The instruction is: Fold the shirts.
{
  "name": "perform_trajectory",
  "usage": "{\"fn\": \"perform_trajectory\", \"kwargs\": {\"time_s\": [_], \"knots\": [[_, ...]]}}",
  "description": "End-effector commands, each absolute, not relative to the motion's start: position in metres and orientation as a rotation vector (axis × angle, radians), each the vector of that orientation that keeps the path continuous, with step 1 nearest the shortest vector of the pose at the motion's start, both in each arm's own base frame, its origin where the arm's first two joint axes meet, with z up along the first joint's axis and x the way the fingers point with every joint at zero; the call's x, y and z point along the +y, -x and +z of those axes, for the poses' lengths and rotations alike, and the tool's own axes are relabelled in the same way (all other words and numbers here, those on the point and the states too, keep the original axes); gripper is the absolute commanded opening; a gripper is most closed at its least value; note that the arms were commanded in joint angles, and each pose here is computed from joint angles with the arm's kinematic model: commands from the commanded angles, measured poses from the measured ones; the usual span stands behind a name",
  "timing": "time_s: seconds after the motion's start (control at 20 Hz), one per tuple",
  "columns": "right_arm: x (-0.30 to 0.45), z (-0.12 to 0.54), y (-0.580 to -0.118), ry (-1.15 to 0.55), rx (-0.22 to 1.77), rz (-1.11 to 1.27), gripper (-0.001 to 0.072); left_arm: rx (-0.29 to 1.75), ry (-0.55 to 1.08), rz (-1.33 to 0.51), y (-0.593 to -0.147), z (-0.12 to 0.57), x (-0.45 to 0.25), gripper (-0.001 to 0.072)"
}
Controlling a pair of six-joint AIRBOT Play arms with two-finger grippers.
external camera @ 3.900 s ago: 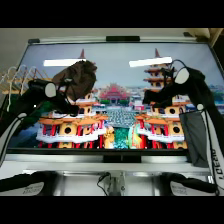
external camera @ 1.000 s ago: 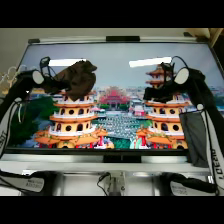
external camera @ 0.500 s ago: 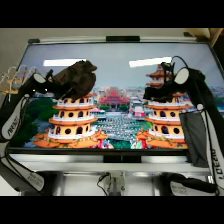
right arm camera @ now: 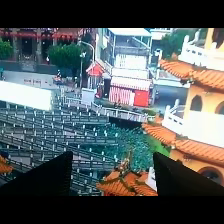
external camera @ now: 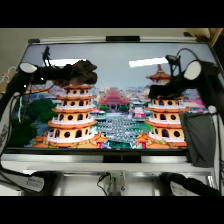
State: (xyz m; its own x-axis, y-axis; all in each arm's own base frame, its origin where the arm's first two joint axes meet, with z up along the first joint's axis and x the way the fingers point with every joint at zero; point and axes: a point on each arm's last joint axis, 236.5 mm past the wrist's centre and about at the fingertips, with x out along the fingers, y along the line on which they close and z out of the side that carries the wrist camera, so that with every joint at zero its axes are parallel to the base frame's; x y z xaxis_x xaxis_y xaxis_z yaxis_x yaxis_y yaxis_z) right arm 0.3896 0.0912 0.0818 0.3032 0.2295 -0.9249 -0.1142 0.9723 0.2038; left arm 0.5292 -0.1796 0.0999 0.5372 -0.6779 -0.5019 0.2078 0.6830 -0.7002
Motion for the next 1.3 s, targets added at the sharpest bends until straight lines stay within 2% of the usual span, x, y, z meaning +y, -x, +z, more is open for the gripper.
{"fn": "perform_trajectory", "kwargs": {"time_s": [0.0,0.15,0.3,0.4,0.6,0.65,0.7,0.75,0.8,0.85,0.9,1.0,1.1,1.25], "knots": [[0.050,0.168,-0.379,-0.033,1.017,0.087,0.0617,0.567,0.385,-0.841,-0.462,0.231,-0.245,0.0030],[0.014,0.268,-0.343,-0.013,0.724,-0.030,0.0617,0.526,0.361,-0.997,-0.401,0.270,-0.315,0.0030],[0.001,0.327,-0.284,-0.066,0.543,-0.054,0.0617,0.645,0.421,-1.056,-0.362,0.222,-0.394,0.0030],[0.002,0.333,-0.253,-0.134,0.535,-0.056,0.0617,0.752,0.434,-1.041,-0.340,0.161,-0.438,0.0031],[0.012,0.292,-0.226,-0.158,0.736,-0.033,0.0617,1.020,0.500,-0.983,-0.311,0.064,-0.485,0.0038],[0.012,0.280,-0.230,-0.154,0.779,-0.038,0.0617,1.047,0.503,-0.976,-0.314,0.056,-0.483,0.0182],[0.014,0.266,-0.236,-0.149,0.823,-0.042,0.0617,1.058,0.508,-0.972,-0.322,0.057,-0.475,0.0493],[0.015,0.248,-0.243,-0.141,0.880,-0.048,0.0617,1.065,0.515,-0.969,-0.334,0.064,-0.460,0.0682],[0.018,0.223,-0.251,-0.130,0.958,-0.045,0.0619,1.060,0.514,-0.969,-0.353,0.075,-0.436,0.0678],[0.026,0.198,-0.258,-0.121,1.038,-0.020,0.0658,1.052,0.525,-0.957,-0.376,0.086,-0.405,0.0676],[0.038,0.167,-0.265,-0.123,1.130,0.021,0.0668,1.046,0.552,-0.924,-0.399,0.095,-0.372,0.0665],[0.062,0.109,-0.277,-0.148,1.285,0.102,0.0668,1.034,0.603,-0.816,-0.442,0.097,-0.295,0.0497],[0.081,0.059,-0.290,-0.199,1.390,0.149,0.0668,1.090,0.569,-0.697,-0.458,0.069,-0.227,0.0506],[0.107,0.005,-0.302,-0.274,1.526,0.215,0.0668,1.251,0.559,-0.511,-0.447,0.005,-0.172,0.0628]]}}
